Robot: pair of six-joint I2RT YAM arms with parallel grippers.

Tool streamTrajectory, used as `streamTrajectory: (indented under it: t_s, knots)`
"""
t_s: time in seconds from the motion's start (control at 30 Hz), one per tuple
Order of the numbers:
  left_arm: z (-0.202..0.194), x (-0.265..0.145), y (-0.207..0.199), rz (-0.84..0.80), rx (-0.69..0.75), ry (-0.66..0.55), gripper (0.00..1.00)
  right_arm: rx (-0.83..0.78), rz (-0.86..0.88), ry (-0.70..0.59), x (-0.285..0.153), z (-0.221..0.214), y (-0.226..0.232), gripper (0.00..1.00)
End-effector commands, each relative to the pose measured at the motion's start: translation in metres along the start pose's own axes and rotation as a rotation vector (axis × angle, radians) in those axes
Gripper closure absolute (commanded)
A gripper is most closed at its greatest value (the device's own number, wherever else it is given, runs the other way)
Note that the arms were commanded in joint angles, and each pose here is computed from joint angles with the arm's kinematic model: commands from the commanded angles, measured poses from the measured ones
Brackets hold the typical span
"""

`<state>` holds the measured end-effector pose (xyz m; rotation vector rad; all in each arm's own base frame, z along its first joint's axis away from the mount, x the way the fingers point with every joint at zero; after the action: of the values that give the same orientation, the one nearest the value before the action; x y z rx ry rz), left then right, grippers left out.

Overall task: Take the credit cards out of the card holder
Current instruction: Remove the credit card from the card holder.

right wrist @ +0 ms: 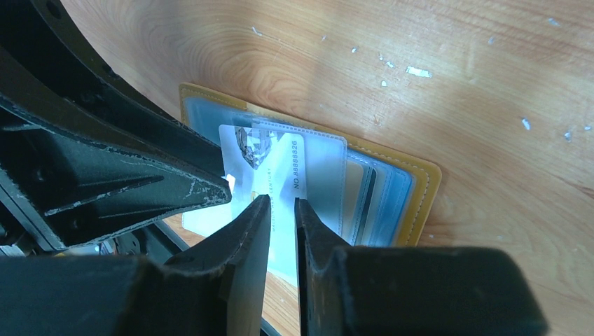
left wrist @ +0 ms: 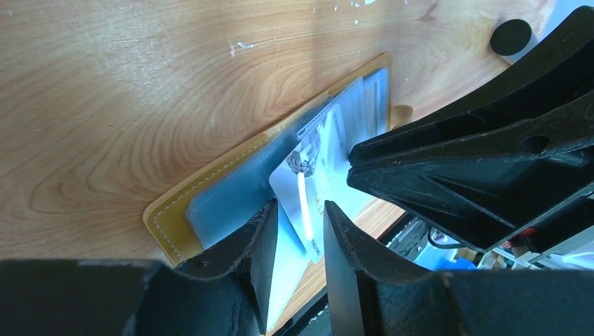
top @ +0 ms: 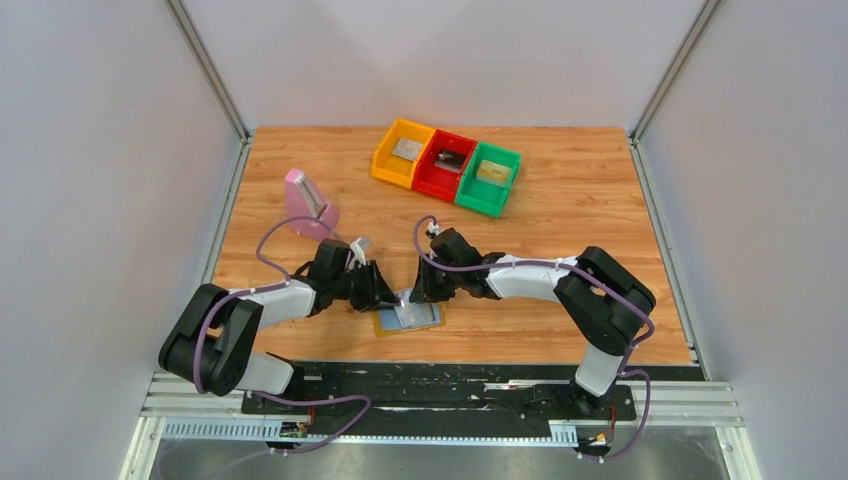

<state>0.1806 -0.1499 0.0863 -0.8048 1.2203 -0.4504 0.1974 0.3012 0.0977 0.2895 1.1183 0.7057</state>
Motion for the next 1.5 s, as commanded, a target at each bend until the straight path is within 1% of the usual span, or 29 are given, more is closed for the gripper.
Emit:
streamTrajectory:
  t_s: [0.0,0.33,0.87,1.0,1.07,1.1,1.13,1.17,1.23,1.47]
  knots:
    - [-0.001,0.000,0.005,0.014,-0.023,-0.036,0.60,0.021,-0.065,0.034,0.005,-0.014,-0.014,0.79]
    - [-0.004,-0.006,0.011,0.076,-0.064,-0.081,0.57,0.025,-0.063,0.030,0.004,-0.014,-0.013,0.80]
    - [-0.008,0.007,0.016,0.012,-0.151,-0.056,0.60,0.029,-0.062,0.021,0.001,-0.013,-0.012,0.80]
    - [-0.010,0.006,0.018,0.017,-0.164,-0.061,0.66,0.029,-0.070,0.018,0.000,-0.014,-0.013,0.80]
    - [-0.010,0.005,0.018,0.026,-0.165,-0.071,0.72,0.030,-0.081,0.014,-0.001,-0.014,-0.014,0.80]
    - [-0.009,0.004,0.018,0.034,-0.162,-0.085,0.79,0.030,-0.091,0.012,-0.001,-0.014,-0.015,0.80]
    - [-0.008,0.002,0.016,0.039,-0.161,-0.090,0.82,0.029,-0.092,0.012,-0.002,-0.014,-0.015,0.80]
    - [-0.007,0.001,0.015,0.044,-0.154,-0.108,0.90,0.026,-0.091,0.012,-0.002,-0.014,-0.015,0.80]
    - [-0.005,-0.002,0.014,0.055,-0.148,-0.125,0.99,0.023,-0.093,0.011,-0.003,-0.014,-0.015,0.79]
    - [0.002,-0.009,0.010,0.079,-0.135,-0.137,1.00,0.025,-0.104,0.005,-0.005,-0.014,-0.017,0.79]
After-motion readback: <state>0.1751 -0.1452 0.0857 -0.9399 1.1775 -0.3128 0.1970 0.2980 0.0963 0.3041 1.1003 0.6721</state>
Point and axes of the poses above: each gripper's point midway between its finger pads, its own x axis out along the fingers, its own y axis along the line the jaws close on, z = x × y, the point moved 9 cm from there along -x, back along the fingers, and after that the axes turned 7 degrees about -x, right-handed, at the moved point
